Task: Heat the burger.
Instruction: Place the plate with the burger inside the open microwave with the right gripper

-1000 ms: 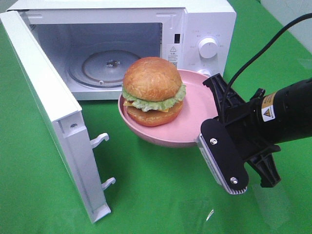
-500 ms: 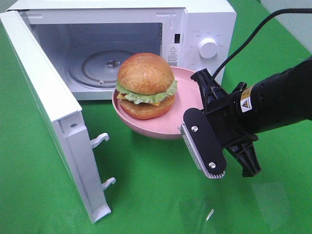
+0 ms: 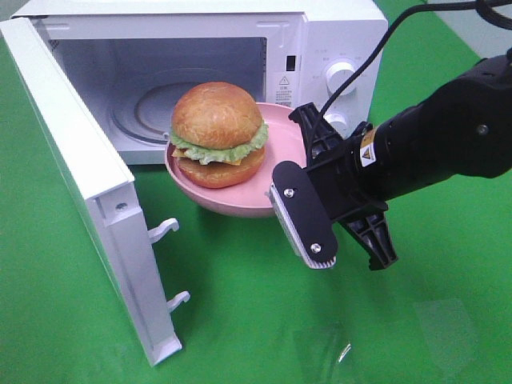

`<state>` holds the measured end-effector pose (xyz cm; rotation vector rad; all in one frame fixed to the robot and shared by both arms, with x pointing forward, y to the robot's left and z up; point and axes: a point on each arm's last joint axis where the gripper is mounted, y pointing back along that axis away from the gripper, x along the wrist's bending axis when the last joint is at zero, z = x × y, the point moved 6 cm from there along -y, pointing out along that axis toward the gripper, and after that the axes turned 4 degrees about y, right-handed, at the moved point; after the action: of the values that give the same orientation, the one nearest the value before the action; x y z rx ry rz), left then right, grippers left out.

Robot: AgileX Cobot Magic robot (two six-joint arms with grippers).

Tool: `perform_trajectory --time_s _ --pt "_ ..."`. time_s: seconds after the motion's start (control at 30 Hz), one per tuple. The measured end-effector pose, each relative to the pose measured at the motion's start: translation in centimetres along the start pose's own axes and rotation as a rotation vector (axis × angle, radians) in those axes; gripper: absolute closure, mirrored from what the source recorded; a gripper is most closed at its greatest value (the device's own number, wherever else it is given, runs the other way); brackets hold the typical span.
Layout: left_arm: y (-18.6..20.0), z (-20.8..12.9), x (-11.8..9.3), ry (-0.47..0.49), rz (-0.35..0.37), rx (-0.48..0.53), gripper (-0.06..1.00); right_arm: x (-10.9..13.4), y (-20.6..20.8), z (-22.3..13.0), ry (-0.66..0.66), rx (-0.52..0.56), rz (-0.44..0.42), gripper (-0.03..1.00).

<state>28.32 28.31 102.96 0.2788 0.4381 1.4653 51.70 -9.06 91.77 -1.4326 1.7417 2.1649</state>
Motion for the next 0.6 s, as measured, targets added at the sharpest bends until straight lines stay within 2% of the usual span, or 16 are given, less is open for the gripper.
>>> perform_trajectory --time_s 0.6 --pt "0.0 0.0 0.0 0.000 0.000 0.000 -0.05 -2.7 -2.4 0.2 0.008 -0.003 -0.010 0.89"
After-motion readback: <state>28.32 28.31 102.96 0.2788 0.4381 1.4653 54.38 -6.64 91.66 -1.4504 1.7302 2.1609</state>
